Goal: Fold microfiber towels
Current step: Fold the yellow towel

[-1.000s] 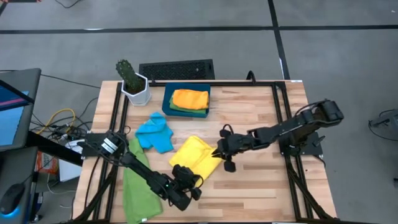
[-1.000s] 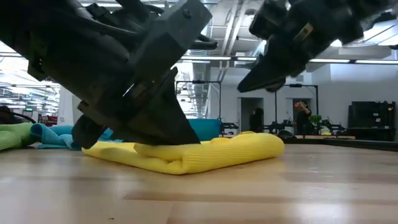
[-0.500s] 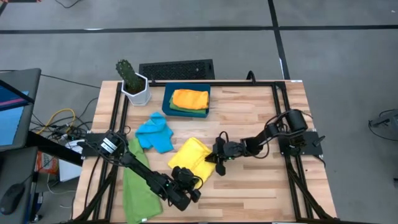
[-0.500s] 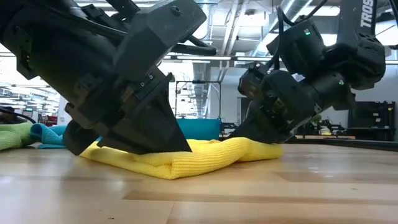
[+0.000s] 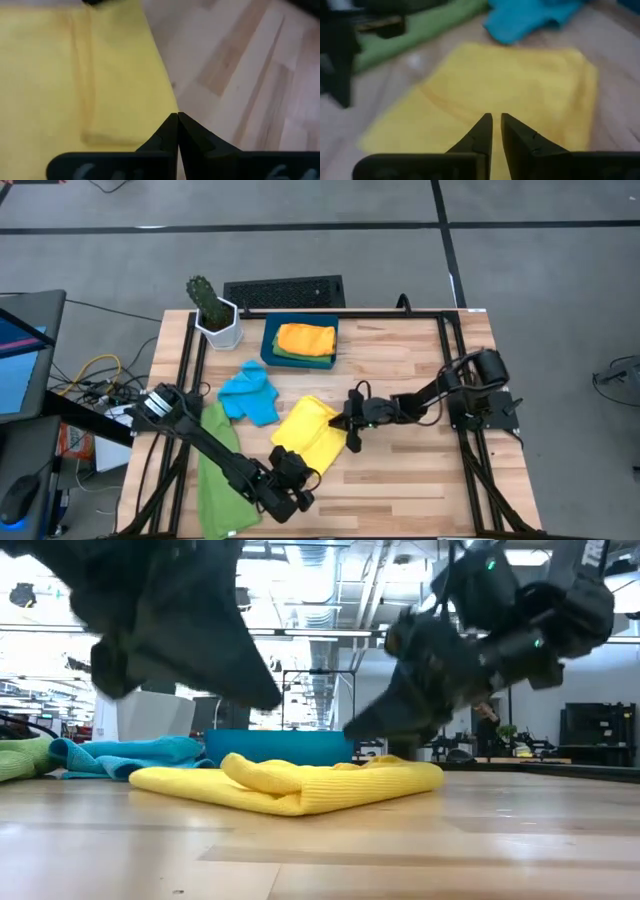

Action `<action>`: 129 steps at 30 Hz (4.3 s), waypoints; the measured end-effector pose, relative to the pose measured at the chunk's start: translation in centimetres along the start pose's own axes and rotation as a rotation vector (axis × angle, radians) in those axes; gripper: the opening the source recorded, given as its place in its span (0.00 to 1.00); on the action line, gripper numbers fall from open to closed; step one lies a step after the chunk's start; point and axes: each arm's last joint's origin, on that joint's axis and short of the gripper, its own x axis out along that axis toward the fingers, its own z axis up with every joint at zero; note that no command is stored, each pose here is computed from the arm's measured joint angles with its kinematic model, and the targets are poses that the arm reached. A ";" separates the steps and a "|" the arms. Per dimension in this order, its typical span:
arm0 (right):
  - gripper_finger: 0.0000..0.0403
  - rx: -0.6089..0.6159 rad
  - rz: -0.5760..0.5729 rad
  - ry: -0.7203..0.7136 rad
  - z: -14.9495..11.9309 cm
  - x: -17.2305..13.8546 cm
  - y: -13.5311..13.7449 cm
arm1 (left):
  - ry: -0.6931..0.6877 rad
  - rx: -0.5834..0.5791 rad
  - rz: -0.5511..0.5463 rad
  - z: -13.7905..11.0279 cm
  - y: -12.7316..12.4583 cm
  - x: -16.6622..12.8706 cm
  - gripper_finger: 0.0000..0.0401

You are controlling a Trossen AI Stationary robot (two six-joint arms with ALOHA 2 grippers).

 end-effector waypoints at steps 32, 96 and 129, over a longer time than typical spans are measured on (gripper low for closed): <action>0.16 -0.073 0.204 0.037 -2.5 1.9 6.3 | 0.043 -0.111 0.076 -4.0 0.7 2.7 0.00; 0.16 -0.177 0.331 0.094 -0.8 6.6 10.1 | -0.021 -0.077 0.161 -0.4 1.9 -0.7 0.00; 0.16 -0.225 0.200 0.024 1.0 10.2 8.4 | -0.112 -0.659 0.137 -5.4 9.5 -3.6 0.10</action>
